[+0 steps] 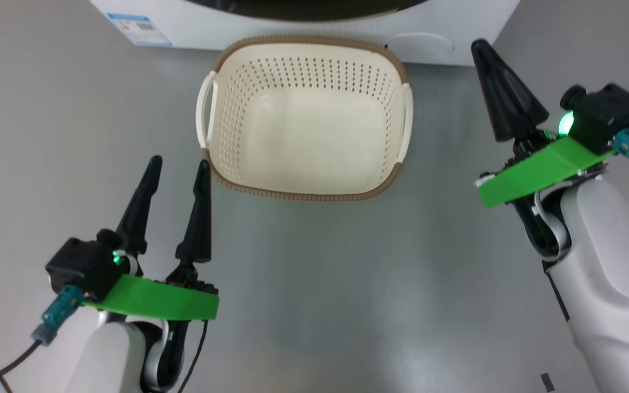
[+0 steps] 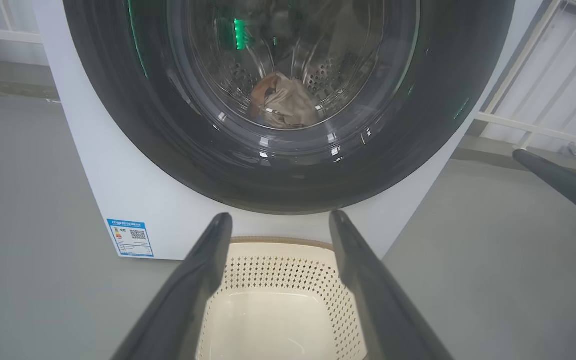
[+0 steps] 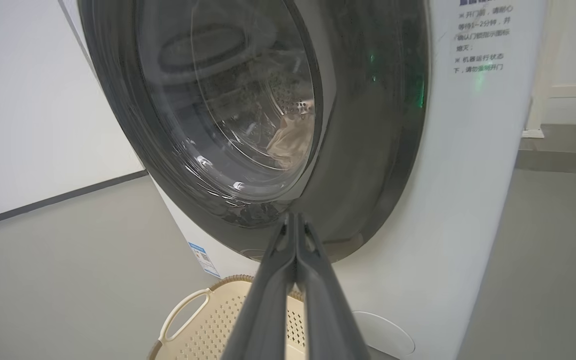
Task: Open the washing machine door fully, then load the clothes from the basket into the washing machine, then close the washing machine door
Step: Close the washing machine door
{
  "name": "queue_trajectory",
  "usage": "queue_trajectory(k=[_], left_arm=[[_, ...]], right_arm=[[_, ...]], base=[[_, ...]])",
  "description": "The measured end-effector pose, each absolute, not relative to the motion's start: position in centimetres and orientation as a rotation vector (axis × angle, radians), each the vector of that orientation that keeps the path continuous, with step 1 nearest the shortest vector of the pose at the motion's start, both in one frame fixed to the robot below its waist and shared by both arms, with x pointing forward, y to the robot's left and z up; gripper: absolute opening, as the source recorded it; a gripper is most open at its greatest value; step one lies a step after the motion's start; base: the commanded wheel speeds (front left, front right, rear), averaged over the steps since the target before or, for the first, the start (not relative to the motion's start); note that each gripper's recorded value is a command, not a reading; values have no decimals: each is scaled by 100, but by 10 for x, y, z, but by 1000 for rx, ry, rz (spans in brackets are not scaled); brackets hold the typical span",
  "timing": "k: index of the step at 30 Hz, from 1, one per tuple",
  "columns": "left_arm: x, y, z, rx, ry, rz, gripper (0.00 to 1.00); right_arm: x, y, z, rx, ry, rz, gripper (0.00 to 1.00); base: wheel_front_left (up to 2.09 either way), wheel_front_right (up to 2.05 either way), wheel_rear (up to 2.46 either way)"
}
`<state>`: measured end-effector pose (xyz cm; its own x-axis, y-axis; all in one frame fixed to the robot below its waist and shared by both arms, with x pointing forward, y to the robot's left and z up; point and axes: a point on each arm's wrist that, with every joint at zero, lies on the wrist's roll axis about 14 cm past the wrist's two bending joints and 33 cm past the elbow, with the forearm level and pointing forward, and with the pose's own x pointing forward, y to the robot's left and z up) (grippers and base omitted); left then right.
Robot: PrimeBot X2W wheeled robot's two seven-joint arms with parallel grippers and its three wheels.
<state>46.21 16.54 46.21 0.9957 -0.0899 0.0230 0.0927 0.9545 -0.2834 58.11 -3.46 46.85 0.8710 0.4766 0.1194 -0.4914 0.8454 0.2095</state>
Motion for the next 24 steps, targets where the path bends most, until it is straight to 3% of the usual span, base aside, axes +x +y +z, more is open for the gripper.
queue_trajectory(k=[4,5,7,8,24], left_arm=[[455,166,470,-289,-24,-93,100],[453,166,472,-287,-28,-92,100],[449,168,476,-278,-34,-91,100],[446,168,477,-273,-34,-91,100],[400,179,496,-269,-60,-58,100]], right_arm=[[566,-46,473,254,-57,475,0],[562,-50,474,260,-56,463,14],[553,-56,476,268,-52,442,63],[548,-59,477,274,-50,430,100],[462,-113,485,282,-22,270,100]], base=[[0,0,0],[0,0,0],[0,0,0],[0,0,0],[0,0,0]])
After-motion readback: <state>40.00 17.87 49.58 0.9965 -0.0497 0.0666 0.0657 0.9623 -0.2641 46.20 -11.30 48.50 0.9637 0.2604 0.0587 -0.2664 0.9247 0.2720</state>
